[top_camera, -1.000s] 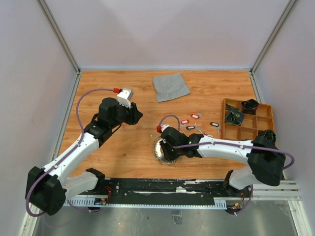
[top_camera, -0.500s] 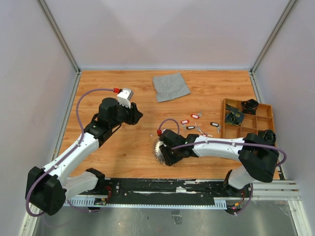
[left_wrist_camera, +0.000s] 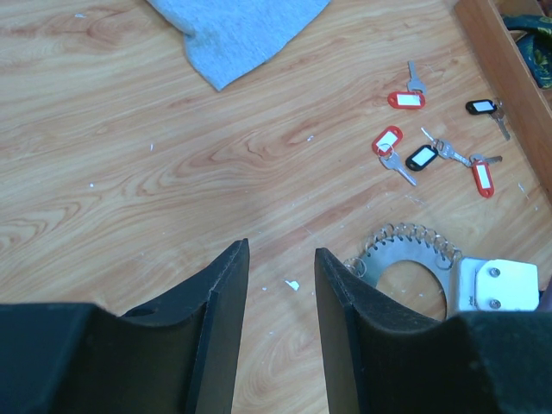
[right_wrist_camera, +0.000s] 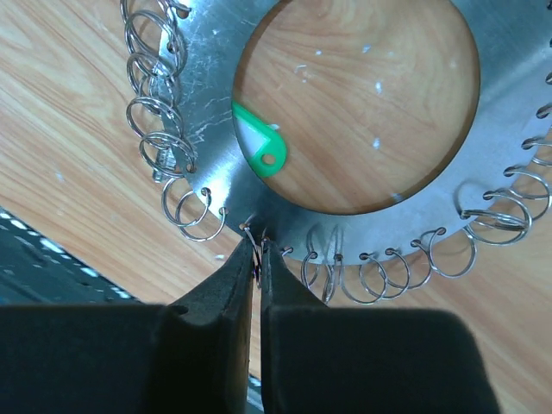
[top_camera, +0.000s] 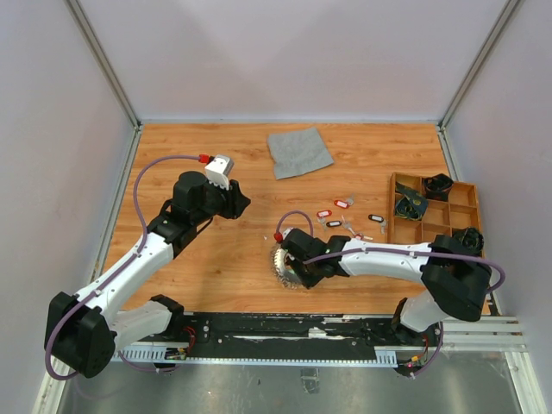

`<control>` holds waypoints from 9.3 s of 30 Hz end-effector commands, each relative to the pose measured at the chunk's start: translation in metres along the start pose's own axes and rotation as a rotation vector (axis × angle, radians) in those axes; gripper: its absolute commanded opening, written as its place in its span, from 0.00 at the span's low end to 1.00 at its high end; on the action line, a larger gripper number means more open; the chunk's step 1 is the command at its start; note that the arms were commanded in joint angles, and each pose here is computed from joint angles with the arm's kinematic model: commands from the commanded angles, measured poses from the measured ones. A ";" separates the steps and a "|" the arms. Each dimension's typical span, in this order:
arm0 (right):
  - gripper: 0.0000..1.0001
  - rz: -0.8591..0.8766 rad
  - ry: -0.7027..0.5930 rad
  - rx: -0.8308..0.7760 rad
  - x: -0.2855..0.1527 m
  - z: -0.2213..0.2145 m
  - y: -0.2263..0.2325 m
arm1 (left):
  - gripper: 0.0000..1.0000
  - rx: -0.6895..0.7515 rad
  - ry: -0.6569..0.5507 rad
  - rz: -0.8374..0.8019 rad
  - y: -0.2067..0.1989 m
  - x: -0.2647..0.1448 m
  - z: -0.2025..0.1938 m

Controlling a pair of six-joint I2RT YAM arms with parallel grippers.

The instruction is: Put the keys on the keyring

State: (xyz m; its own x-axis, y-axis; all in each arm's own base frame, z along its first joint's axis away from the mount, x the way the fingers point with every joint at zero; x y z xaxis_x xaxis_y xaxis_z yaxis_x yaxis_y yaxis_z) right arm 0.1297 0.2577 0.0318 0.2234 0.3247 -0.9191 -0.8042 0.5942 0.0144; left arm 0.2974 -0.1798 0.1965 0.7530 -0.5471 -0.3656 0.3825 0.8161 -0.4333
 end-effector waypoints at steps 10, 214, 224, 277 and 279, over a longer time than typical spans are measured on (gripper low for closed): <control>0.01 -0.004 -0.157 -0.493 0.002 0.021 -0.015 | 0.42 0.018 -0.069 -0.009 -0.004 -0.005 0.023; 0.01 0.161 -1.672 -0.352 -0.378 0.169 0.013 | 0.53 0.292 -0.363 -0.892 -0.224 -0.173 0.105; 0.01 0.205 -1.678 -0.395 -0.381 0.167 0.024 | 0.41 0.304 -0.342 -0.867 -0.230 -0.158 0.095; 0.33 0.072 -1.350 -0.523 -0.360 0.132 0.013 | 0.01 0.403 -0.247 -0.871 -0.238 -0.149 0.071; 0.33 0.082 -1.272 -0.554 -0.351 0.127 0.014 | 0.01 0.419 -0.239 -0.883 -0.239 -0.151 0.069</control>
State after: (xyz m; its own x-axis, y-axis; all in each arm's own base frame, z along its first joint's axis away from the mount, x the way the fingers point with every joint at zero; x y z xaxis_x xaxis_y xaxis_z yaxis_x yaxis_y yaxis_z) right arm 0.1130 0.2516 0.4326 0.2575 0.9341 0.2473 -0.8815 0.3319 -0.3358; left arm 0.1402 -0.2856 0.3839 0.2152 -0.9729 0.0844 0.9584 0.1938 -0.2096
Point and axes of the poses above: each gripper's point midway between its finger pads, its own x axis out along the fingers, its own y axis along the line the jaws close on, z = x × y, the point moved 1 cm from there along -x, back along the fingers, and after that the axes turned 13 degrees about -x, right-handed, at the moved point
